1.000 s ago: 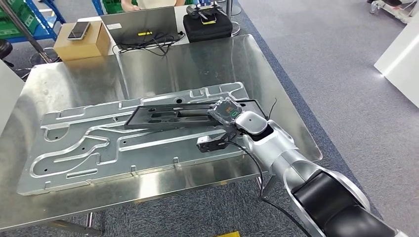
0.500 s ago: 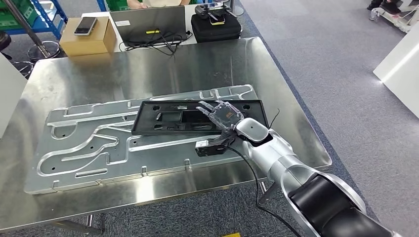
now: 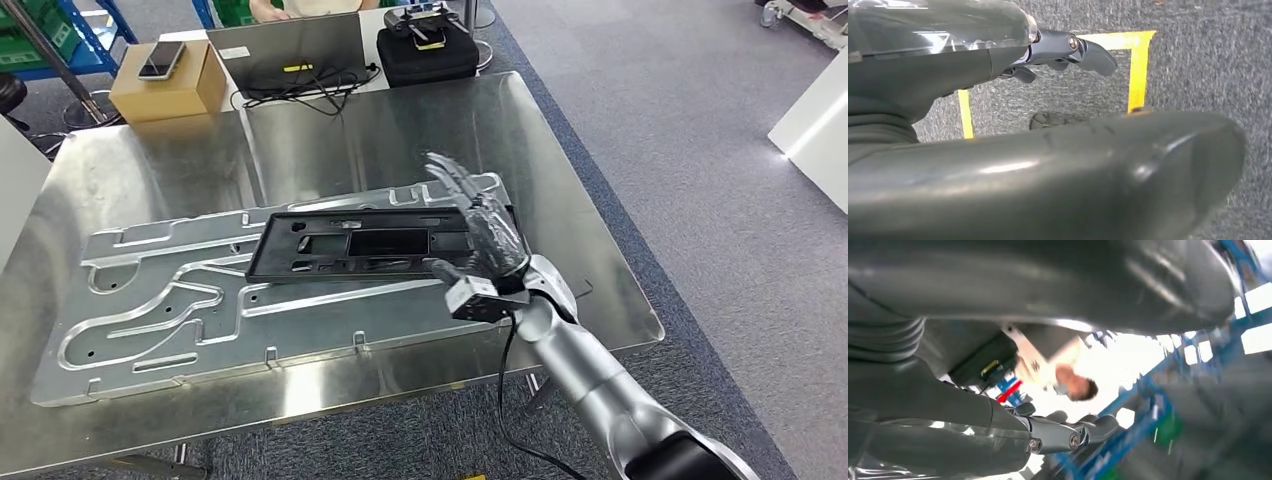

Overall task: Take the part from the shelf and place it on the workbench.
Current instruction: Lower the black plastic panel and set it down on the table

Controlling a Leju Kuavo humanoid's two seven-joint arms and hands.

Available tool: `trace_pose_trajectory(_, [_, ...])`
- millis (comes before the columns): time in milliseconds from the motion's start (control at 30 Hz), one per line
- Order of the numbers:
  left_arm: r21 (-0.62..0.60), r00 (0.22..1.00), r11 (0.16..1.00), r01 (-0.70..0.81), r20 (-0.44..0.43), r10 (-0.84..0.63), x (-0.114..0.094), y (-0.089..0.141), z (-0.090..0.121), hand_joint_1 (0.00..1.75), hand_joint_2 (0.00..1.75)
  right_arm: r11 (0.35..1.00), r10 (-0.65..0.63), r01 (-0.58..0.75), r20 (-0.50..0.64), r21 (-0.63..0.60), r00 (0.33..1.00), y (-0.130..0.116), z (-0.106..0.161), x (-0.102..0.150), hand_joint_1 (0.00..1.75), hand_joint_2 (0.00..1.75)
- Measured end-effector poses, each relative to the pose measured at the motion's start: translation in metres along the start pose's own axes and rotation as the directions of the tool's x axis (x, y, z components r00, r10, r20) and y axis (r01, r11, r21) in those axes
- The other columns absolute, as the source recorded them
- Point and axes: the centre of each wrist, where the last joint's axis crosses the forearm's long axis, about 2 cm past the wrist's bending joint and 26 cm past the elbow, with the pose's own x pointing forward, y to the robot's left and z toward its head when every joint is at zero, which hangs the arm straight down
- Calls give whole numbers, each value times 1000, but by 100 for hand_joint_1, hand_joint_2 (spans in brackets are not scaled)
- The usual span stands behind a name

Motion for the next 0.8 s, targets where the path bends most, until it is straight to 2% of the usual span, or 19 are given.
trace_pose_trajectory(133, [7,1000,1000,-28,1,28,0,0,0,0,0,971,-76,73,-2,-229,997,-23,29,18,0,0])
trace_pose_trajectory(233, [5,998,998,-62,22,62,-3,-1,1,0,0,934,21,-40,-59,-356,998,-46,70,26,0,0])
trace_pose_trajectory(333, [4,996,996,-85,36,85,-7,-3,3,0,0,892,160,-213,-163,-397,973,-64,119,31,0,0])
trace_pose_trajectory(467, [1,995,996,-90,33,90,-9,-6,4,0,0,853,330,-421,-308,-307,893,-75,185,41,0,0])
trace_pose_trajectory(600, [-3,996,997,-81,29,81,-10,-9,5,0,0,797,491,-582,-387,-162,780,-82,229,52,0,0])
trace_pose_trajectory(800, [-12,997,997,-73,23,73,-12,-10,6,0,0,764,551,-645,-523,2,651,-81,283,62,0,0])
